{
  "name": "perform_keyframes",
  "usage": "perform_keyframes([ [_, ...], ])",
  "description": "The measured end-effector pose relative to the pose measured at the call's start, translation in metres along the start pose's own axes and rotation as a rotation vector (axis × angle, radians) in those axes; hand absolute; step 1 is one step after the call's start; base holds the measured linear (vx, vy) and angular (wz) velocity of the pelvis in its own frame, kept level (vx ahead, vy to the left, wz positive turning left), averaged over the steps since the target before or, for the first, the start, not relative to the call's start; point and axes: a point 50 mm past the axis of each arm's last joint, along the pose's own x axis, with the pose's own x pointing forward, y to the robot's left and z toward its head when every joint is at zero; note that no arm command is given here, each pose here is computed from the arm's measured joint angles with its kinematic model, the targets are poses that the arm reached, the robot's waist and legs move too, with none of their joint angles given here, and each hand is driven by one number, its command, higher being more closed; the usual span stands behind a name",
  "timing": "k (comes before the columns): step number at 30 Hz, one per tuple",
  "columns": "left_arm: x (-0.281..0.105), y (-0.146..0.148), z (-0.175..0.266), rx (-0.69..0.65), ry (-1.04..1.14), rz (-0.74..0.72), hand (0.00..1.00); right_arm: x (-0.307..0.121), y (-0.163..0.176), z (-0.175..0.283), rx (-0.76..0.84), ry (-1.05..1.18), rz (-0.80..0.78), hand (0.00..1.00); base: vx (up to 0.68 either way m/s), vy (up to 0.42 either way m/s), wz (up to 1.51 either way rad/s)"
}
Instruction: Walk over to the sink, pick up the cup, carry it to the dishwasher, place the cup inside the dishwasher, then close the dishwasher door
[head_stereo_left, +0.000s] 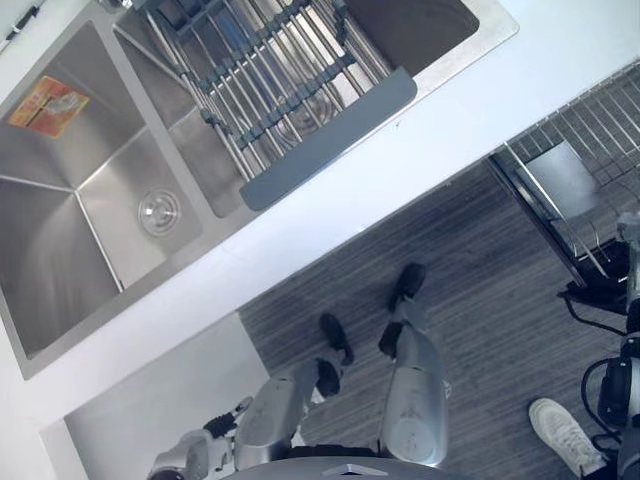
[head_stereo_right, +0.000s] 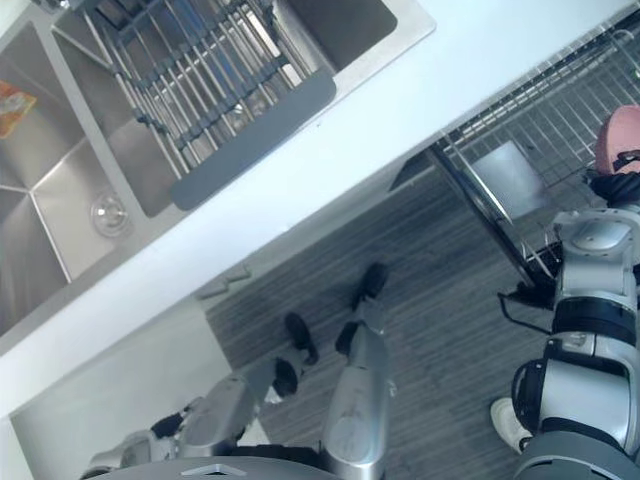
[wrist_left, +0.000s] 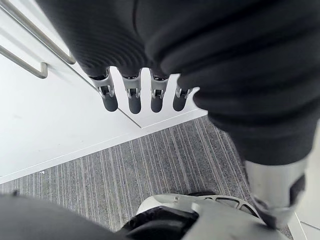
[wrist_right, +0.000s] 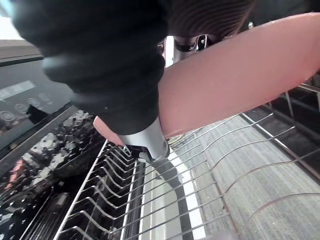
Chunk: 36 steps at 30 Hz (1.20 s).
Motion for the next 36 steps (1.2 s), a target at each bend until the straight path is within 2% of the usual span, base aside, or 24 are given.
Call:
perform_keyframes([
  [8,0.002,-0.003,0.015,0.01,-0.013,-0.009,0.0,0.011,-0.004,0.014,-0.018,0.029,-0.016,1.0,0.02,-0.037,0.01],
  [9,0.002,-0.003,0.018,0.003,-0.02,-0.013,0.0,0.012,-0.004,0.012,-0.031,0.035,-0.021,0.0,0.0,-0.047,0.02],
  [23,0.005,-0.008,0.024,0.032,-0.028,-0.022,0.0,0.02,-0.019,0.031,0.052,0.012,-0.206,0.0,0.02,-0.001,-0.01],
  [30,0.005,-0.008,0.024,0.033,-0.03,-0.022,0.0,0.02,-0.021,0.033,0.094,-0.002,-0.24,0.0,0.01,0.01,0.0],
  [36,0.005,-0.009,0.025,0.034,-0.045,-0.025,0.0,0.017,-0.029,0.033,0.226,-0.024,-0.257,0.0,0.01,0.006,0.01],
])
